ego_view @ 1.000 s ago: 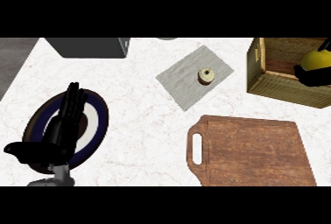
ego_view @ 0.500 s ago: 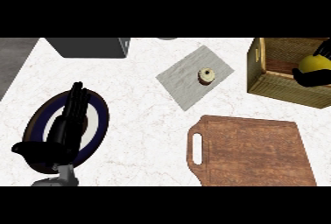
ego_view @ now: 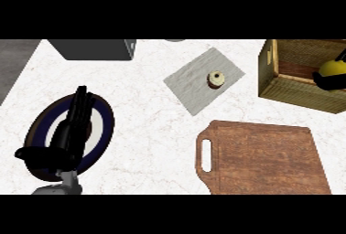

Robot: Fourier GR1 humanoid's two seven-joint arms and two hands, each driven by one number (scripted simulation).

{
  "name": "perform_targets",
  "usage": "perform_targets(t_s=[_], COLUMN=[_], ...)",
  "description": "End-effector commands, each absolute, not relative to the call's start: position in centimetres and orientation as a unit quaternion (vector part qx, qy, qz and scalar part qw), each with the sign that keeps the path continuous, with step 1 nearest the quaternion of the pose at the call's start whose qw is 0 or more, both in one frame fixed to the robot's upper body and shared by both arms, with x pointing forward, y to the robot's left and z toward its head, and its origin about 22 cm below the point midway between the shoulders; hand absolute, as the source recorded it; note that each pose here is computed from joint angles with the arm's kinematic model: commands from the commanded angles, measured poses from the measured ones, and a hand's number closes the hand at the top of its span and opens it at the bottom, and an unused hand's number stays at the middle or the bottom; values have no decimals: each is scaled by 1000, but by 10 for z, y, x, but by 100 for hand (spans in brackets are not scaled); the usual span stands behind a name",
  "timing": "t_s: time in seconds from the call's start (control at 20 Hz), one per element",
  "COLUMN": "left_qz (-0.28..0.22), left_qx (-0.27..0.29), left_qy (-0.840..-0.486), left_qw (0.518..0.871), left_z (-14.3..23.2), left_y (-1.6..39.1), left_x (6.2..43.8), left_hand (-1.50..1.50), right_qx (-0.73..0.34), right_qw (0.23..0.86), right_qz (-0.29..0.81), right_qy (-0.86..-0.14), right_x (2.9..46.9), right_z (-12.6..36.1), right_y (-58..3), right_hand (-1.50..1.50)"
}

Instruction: Pick the lemon from the cutting board and place it in the basket

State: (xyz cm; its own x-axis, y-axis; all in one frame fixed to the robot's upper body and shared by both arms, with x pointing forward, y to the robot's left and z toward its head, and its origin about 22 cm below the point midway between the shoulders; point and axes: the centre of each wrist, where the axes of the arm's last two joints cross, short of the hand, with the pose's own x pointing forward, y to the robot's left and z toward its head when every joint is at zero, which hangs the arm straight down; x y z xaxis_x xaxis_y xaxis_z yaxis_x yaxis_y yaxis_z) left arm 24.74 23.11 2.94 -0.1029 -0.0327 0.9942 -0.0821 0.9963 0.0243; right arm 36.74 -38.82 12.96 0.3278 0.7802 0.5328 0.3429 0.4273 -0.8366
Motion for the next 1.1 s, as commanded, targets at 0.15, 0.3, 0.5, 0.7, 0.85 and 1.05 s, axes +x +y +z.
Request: perform_targets(t_s=[0.15, 0.3, 0.5, 0.7, 0.85, 1.05], left_qz=[19, 24, 25, 27, 15, 22], left_qx=[34, 35, 37, 34, 38, 43], left_qy=[-740, -744, -745, -739, -746, -746], left_qw=[672, 667, 666, 673, 665, 664], left_z=[40, 23, 36, 45, 39, 26], left_y=[229, 231, 227, 244, 226, 220], left_x=[244, 239, 257, 261, 253, 249], left_hand=[0, 0, 0, 0, 0, 0], right_qx=[-497, -490, -488, -481, -506, -535], right_qw=[666, 654, 636, 607, 576, 550], right_qz=[178, 181, 149, 112, 70, 49], right_qy=[-527, -547, -579, -623, -638, -640], right_x=[375, 355, 365, 371, 373, 357], right_z=[125, 105, 86, 116, 134, 173], right_y=[-400, -411, -407, -402, -408, -435], right_hand=[-150, -150, -150, -150, -150, -150])
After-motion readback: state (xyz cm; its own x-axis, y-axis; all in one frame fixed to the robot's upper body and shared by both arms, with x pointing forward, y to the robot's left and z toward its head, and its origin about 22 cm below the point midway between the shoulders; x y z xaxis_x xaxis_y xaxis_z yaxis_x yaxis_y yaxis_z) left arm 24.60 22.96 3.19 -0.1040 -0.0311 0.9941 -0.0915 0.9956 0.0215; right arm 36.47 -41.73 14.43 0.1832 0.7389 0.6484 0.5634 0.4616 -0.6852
